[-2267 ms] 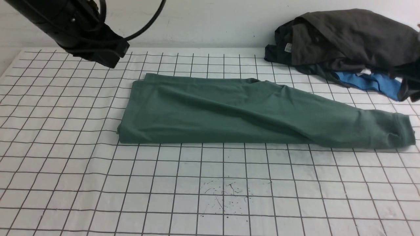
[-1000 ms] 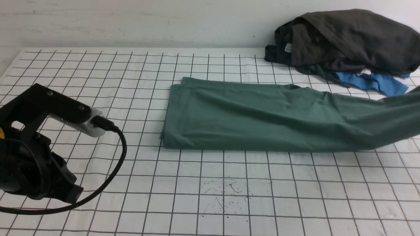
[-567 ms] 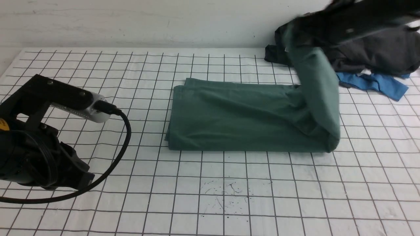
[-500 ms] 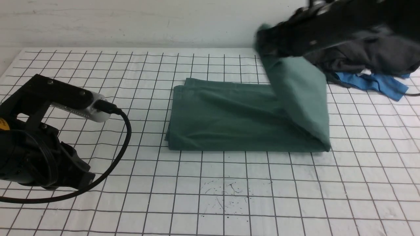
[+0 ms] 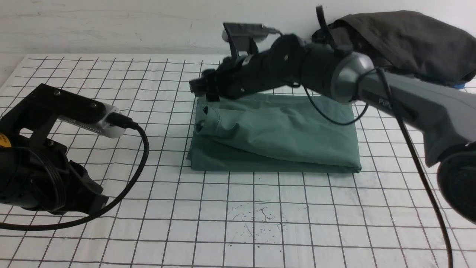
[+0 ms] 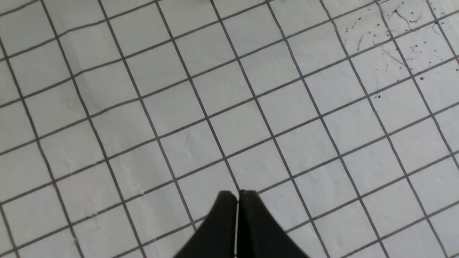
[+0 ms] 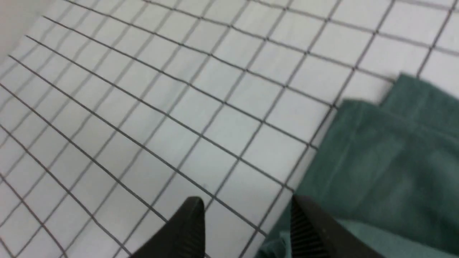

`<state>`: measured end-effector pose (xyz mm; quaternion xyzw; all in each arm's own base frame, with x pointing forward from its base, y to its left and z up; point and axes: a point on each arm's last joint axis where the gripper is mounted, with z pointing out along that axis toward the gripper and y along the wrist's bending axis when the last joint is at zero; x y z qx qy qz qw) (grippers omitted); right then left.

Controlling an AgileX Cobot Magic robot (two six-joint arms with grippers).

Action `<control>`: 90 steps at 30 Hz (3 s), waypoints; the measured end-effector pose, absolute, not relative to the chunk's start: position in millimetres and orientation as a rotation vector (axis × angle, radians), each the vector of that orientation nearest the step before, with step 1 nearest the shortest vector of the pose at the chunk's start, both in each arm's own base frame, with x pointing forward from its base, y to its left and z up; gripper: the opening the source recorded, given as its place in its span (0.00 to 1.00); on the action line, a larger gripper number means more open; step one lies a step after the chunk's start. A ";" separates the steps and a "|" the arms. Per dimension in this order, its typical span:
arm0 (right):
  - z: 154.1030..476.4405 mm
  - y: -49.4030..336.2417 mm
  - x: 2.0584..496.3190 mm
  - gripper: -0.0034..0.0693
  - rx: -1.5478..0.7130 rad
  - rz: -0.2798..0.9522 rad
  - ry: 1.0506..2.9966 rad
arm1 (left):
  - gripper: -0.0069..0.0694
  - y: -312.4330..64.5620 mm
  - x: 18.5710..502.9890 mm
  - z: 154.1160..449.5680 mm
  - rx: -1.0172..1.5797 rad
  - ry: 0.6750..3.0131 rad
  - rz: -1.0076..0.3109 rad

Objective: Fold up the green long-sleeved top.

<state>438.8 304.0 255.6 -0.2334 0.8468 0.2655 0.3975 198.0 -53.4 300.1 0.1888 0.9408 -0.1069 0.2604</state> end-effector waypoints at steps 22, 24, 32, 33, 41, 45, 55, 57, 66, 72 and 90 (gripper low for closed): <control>199.3 346.3 416.3 0.03 -0.921 0.583 2.356 | 0.08 -55.2 196.9 300.5 0.501 2.552 -0.323; 233.0 339.6 413.7 0.03 -0.997 0.553 2.334 | 0.08 -54.4 192.5 305.8 0.508 2.520 -0.318; 390.1 275.1 382.7 0.03 -1.002 0.250 2.144 | 0.08 -43.7 136.7 348.2 0.622 2.072 -0.173; 394.0 272.8 381.1 0.03 -0.998 0.236 2.138 | 0.08 -42.8 133.0 350.3 0.627 2.041 -0.158; 454.0 195.0 303.6 0.03 -0.904 0.078 2.145 | 0.08 -32.8 86.0 303.4 0.471 1.806 -0.167; 422.2 170.9 273.3 0.03 -0.938 0.018 2.266 | 0.08 -28.2 78.6 284.5 0.355 1.722 -0.189; 295.6 126.1 192.4 0.03 -0.950 0.115 2.448 | 0.08 -20.1 71.9 276.8 0.201 1.584 -0.198; 289.1 120.1 182.6 0.03 -0.894 0.150 2.388 | 0.08 -20.1 71.7 276.9 0.201 1.583 -0.198; 276.3 76.6 110.9 0.03 -0.686 0.335 2.116 | 0.08 -20.1 71.7 276.9 0.199 1.583 -0.201; 288.2 62.8 84.8 0.03 -0.616 0.432 2.013 | 0.08 -20.1 71.7 276.9 0.197 1.583 -0.203; 222.0 30.1 46.4 0.03 -0.528 0.390 1.727 | 0.08 -20.1 71.7 276.9 0.196 1.583 -0.204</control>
